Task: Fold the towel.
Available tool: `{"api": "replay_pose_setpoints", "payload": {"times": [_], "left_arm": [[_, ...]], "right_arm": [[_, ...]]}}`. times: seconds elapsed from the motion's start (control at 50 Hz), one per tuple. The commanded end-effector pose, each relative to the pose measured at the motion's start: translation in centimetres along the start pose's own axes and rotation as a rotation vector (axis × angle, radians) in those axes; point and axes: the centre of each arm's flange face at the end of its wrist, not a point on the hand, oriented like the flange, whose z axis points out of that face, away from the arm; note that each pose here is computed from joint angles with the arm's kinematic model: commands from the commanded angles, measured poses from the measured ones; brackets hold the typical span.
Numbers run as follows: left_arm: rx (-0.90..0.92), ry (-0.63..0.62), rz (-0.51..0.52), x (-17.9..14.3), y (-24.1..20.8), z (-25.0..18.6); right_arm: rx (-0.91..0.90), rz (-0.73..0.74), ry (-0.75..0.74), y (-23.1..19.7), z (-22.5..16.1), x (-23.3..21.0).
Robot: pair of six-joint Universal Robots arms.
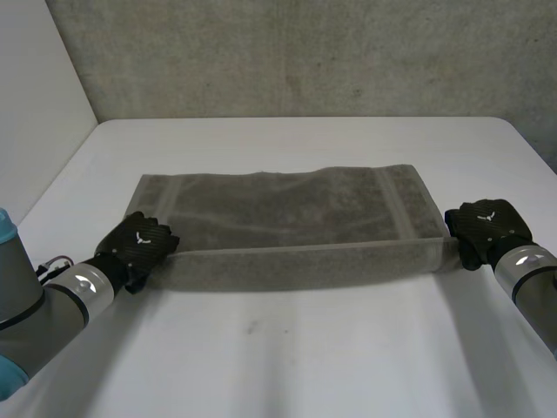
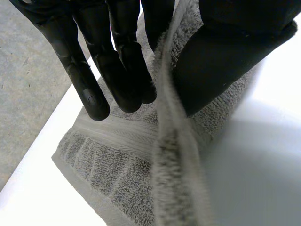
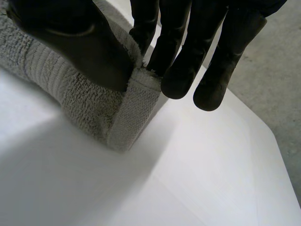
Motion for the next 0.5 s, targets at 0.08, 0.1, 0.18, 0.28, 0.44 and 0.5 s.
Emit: {"api": "replay_pose_setpoints", "payload": {"times": [0.08,0.1,0.18,0.28,0.44,0.5], "left_arm": [[-0.017,-0.009,-0.017,0.2,0.7,0.0],[-0.017,-0.009,-0.017,0.2,0.7,0.0],[-0.028,-0.023,-0.020,0.3,1.4,0.0],[-0.074,-0.064,-0.029,-0.1,2.1,-0.4],[-0.122,-0.126,-0.042,-1.4,2.8,-1.1],[-0.128,-0.147,-0.046,-2.0,2.9,-1.4]], "right_arm": [[0.035,0.059,0.033,-0.5,0.1,0.8],[0.035,0.059,0.033,-0.5,0.1,0.8],[0.027,0.076,0.027,-0.2,0.0,0.6],[0.023,0.077,0.026,-0.1,0.0,0.6],[0.018,0.078,0.027,0.0,-0.1,0.6],[0.017,0.079,0.025,0.1,-0.1,0.6]]}}
